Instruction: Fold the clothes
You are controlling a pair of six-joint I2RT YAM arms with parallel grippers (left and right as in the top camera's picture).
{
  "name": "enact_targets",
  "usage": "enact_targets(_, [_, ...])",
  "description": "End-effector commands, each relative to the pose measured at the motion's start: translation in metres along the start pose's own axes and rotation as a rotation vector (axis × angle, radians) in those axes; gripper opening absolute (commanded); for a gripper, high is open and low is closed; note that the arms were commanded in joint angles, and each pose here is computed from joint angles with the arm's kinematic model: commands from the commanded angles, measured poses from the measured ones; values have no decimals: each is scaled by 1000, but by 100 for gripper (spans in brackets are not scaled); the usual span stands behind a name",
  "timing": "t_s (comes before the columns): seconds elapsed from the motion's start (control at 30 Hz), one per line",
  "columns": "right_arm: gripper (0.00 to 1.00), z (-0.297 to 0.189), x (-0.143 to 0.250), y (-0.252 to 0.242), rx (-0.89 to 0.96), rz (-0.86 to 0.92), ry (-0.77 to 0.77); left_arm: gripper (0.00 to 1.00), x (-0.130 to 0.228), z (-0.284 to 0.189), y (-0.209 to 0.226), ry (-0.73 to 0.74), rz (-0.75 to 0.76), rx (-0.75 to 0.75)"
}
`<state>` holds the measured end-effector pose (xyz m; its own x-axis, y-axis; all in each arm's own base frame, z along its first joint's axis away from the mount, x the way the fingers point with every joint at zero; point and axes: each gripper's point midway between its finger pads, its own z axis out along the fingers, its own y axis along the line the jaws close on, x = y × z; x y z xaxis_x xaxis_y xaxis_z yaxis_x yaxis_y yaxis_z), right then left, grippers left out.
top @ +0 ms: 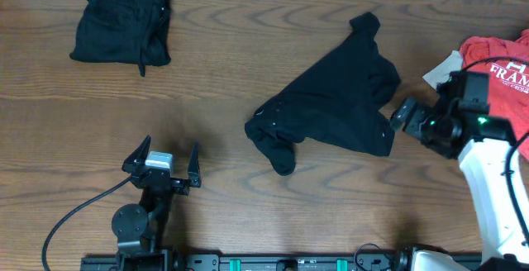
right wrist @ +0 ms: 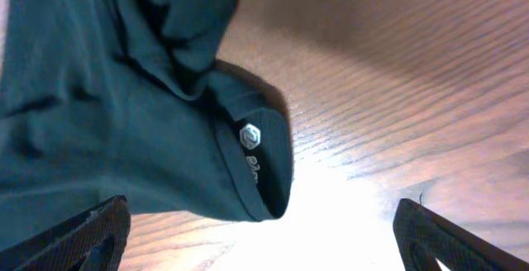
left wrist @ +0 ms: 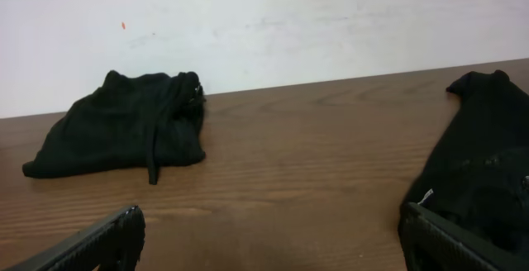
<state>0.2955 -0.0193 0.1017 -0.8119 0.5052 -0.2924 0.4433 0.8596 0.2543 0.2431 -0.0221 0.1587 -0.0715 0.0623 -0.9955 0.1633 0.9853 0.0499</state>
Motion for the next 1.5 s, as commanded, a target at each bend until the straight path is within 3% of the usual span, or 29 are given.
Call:
enact_targets(0.0, [99,18,20,-11,9,23,57,98,15,1,-2,46,6,10])
enact_targets(0.13, [99,34,39,-21,28,30,100,98,15,1,-2,46,6,10])
enact_targets(0.43, [97,51,40,-24,18,27,80,98,15,1,-2,46,6,10])
enact_targets(0.77, [91,76,58,-11,-66,48,207,98,15,1,-2,46,6,10])
enact_targets(1.13, [90,86,57,-8,-88,47,214,98,15,1,-2,46,6,10])
enact_targets(1.47, [73,86,56,-1,-123,39,212,98,15,1,-2,46,6,10])
